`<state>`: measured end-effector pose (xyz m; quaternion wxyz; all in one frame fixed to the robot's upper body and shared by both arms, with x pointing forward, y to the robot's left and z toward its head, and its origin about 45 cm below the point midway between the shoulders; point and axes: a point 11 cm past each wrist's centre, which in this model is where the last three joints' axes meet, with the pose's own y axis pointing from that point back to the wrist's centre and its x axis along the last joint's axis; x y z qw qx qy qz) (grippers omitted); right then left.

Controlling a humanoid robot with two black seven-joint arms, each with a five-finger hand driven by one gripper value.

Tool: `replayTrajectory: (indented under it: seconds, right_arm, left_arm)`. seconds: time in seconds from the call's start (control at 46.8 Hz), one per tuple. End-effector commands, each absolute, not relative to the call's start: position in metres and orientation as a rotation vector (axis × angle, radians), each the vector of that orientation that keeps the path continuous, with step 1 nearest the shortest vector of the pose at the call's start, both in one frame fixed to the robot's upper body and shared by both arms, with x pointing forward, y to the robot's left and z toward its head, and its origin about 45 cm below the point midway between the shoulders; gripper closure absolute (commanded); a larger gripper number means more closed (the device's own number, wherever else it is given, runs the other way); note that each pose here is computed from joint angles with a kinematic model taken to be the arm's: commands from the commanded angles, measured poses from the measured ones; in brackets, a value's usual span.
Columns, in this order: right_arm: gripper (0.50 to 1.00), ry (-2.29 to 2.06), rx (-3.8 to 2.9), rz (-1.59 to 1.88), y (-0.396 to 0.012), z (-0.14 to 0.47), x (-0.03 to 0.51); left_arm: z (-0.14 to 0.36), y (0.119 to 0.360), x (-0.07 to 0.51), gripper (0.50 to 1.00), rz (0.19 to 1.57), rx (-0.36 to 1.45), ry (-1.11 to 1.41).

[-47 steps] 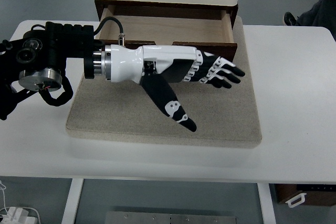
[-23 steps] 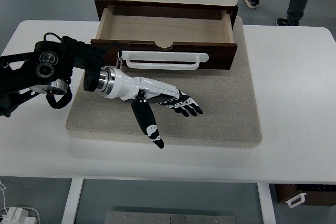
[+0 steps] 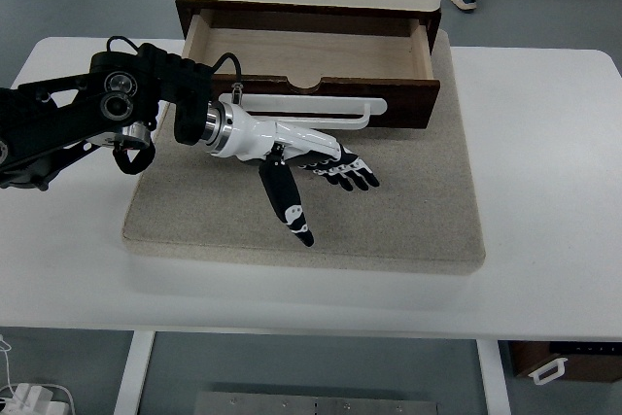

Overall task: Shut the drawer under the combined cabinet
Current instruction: 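Press the left hand's fingers against the drawer's white handle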

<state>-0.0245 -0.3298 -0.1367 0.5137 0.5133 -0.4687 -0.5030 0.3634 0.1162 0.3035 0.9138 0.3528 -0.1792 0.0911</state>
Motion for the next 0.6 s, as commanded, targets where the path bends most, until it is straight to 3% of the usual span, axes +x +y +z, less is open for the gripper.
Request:
replayTrajectory:
  seconds: [0.0,0.577]
  right_arm:
    - [0.548,-1.127,1.234,-1.209,-0.330,-0.137,-0.025]
    - [0.548,-1.127,1.234,-1.209,-0.330,-0.137,-0.025]
  left_arm:
    - [0.303,0.114,0.367,0.500,0.193,0.729,-0.372]
    - [0.301,0.114,0.387,0.500,0.241,0.775,-0.425]
